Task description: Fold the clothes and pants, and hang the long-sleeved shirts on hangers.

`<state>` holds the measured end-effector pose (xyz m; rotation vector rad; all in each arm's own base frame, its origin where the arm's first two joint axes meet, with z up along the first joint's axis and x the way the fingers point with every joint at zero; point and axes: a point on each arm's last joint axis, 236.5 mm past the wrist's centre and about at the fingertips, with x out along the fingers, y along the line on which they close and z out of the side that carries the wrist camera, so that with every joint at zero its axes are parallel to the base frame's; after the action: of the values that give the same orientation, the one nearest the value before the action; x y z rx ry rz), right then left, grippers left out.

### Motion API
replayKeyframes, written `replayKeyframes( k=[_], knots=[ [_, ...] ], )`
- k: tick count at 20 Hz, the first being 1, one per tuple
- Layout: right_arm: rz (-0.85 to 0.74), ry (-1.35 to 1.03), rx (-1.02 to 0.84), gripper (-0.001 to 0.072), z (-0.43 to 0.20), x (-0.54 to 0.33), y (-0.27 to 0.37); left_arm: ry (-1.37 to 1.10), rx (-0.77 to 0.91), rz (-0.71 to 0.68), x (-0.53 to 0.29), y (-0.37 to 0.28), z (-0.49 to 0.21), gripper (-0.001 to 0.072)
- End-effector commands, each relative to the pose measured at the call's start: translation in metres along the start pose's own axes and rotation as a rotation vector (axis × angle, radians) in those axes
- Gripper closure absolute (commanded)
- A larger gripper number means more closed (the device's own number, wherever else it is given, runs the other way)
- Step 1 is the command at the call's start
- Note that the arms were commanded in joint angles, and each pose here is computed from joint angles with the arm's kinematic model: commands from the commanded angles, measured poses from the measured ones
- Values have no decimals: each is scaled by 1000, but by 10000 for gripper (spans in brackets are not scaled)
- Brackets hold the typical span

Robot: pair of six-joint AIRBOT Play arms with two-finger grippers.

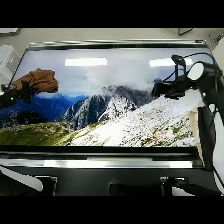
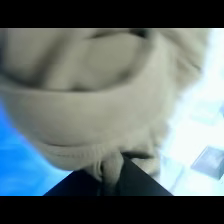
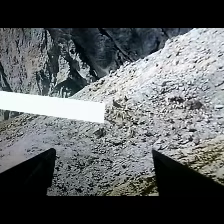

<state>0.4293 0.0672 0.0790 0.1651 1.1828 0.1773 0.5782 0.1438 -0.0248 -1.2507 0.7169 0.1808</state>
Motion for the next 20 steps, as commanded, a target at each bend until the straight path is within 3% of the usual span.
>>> replayKeyframes(
  k=[1, 5, 7, 11, 16, 17, 20],
  knots=[
    [-83, -169, -117, 35, 24, -53, -8, -49, 378, -151, -62, -111, -23, 674],
    [-165, -445, -170, 36, 59, -126, -11, -137, 976, -316, -228, -261, -150, 675],
    [-162, -453, -172, 36, 50, -142, -7, -174, 1062, -377, -299, -287, -220, 675],
    [-153, -302, -136, 35, 7, -141, -8, -62, 967, -500, -356, -262, -328, 675],
    [-149, -162, -97, 35, -26, -133, -11, 75, 789, -582, -290, -216, -404, 675],
    [-139, -152, -88, 36, -28, -132, -9, 104, 793, -539, -263, -197, -414, 675],
    [-43, -107, -35, 36, -39, -123, 11, 251, 697, -228, -170, -95, -433, 674]
  ],
)
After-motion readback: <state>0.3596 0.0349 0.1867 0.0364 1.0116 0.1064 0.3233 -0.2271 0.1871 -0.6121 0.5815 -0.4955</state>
